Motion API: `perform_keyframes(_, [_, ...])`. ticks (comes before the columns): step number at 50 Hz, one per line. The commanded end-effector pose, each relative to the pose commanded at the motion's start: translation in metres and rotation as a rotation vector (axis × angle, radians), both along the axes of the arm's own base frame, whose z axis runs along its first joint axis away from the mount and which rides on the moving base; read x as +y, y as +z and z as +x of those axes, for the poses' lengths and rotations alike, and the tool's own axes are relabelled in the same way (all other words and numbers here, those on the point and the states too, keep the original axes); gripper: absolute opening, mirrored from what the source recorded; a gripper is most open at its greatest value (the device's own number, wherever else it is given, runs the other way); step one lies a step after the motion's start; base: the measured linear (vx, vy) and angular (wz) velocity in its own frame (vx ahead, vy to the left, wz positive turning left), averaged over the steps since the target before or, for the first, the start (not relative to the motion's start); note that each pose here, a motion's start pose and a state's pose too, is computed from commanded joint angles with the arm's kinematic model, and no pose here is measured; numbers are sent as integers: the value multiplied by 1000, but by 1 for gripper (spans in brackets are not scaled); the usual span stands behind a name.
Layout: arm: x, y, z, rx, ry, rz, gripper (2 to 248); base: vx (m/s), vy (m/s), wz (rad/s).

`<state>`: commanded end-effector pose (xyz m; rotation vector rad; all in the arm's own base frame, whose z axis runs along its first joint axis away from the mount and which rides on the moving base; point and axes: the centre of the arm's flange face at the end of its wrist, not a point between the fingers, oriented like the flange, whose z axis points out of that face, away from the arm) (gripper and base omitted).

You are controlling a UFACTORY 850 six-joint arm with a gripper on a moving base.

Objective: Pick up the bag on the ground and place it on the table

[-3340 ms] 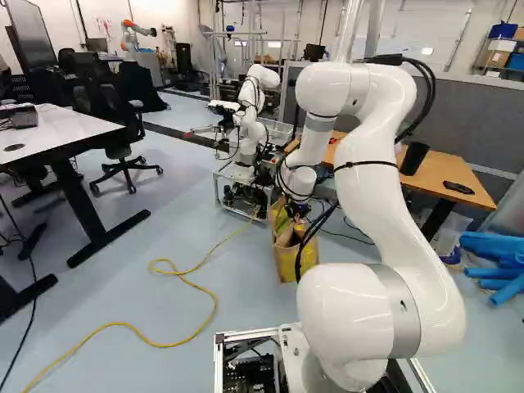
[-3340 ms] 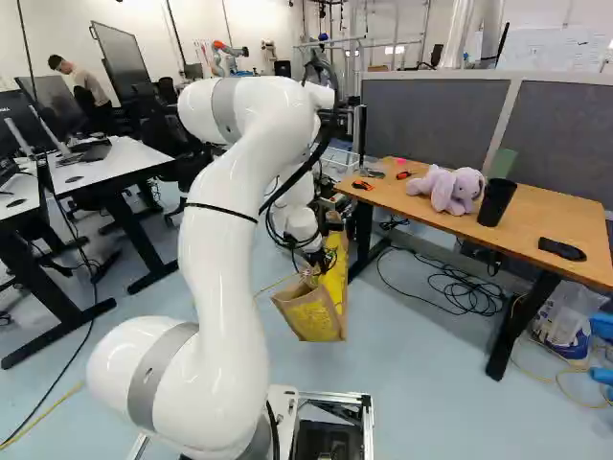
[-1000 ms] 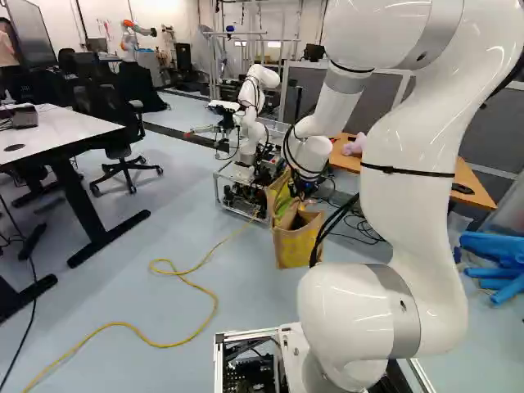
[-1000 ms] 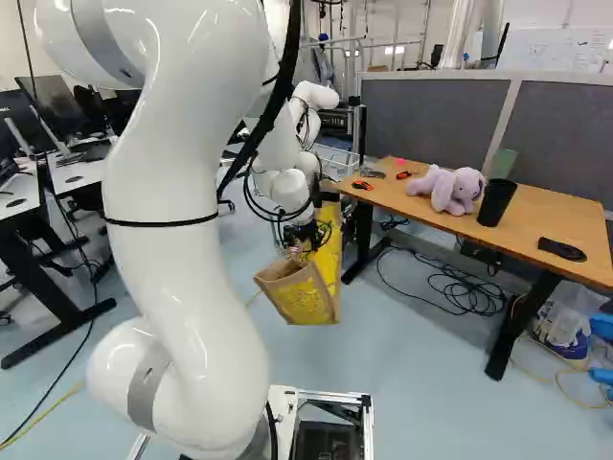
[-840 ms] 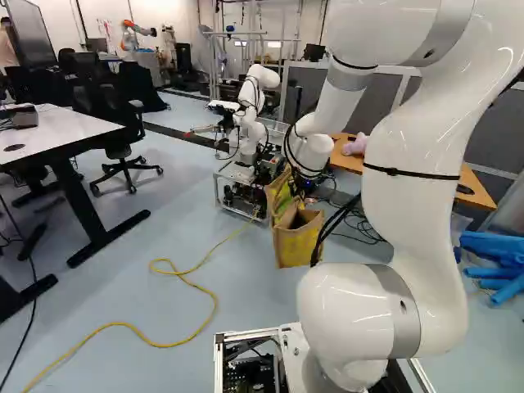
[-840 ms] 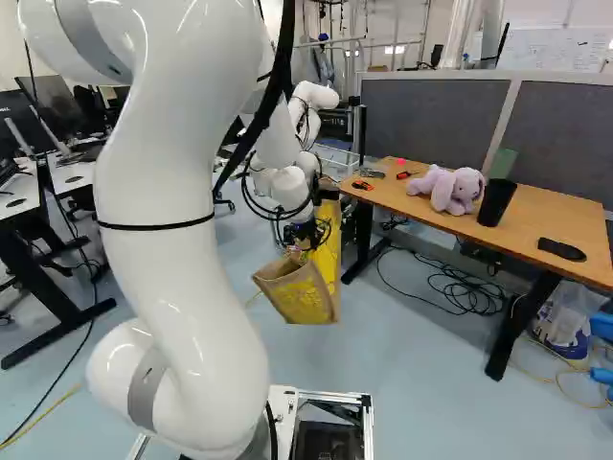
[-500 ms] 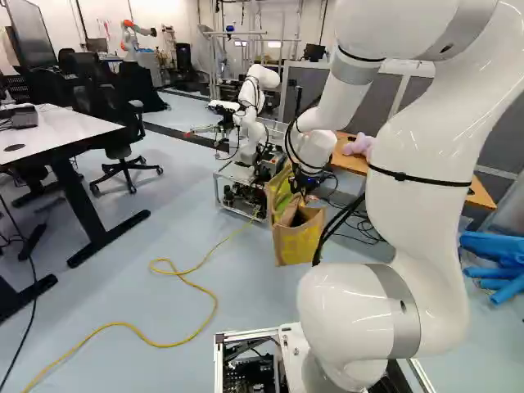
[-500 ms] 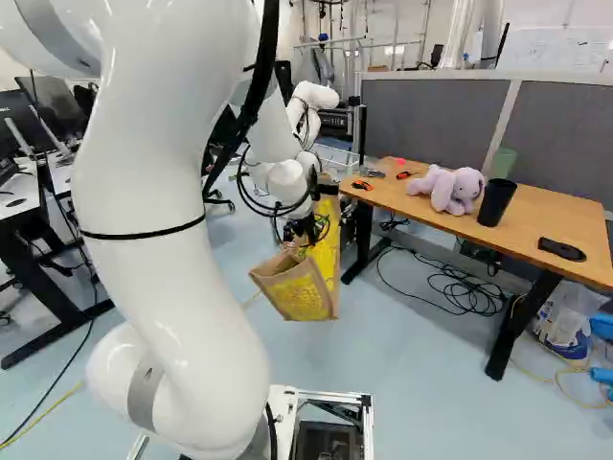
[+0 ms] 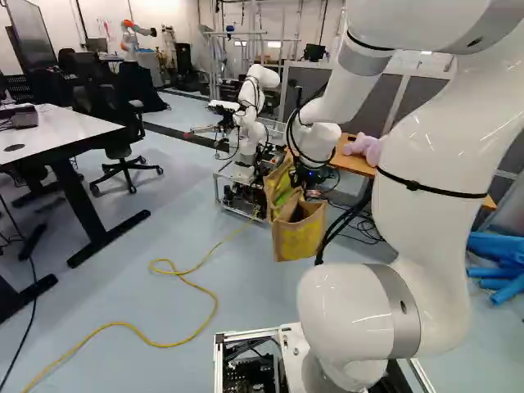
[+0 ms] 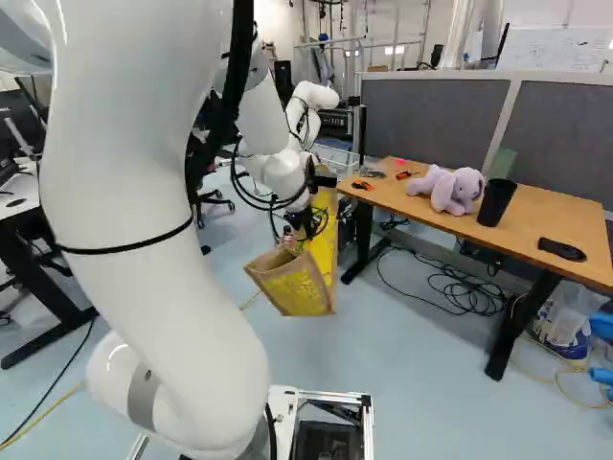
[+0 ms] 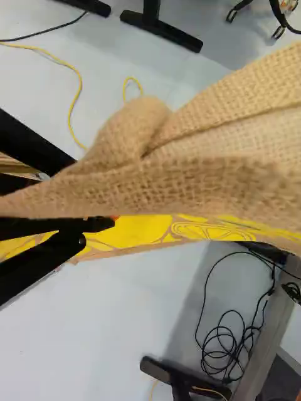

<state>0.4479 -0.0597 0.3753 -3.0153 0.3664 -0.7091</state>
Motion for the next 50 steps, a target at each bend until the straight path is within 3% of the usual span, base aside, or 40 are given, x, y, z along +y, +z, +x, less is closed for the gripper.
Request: perform_keyframes(50, [8, 59, 3, -51, 33, 27, 22, 0, 0, 0])
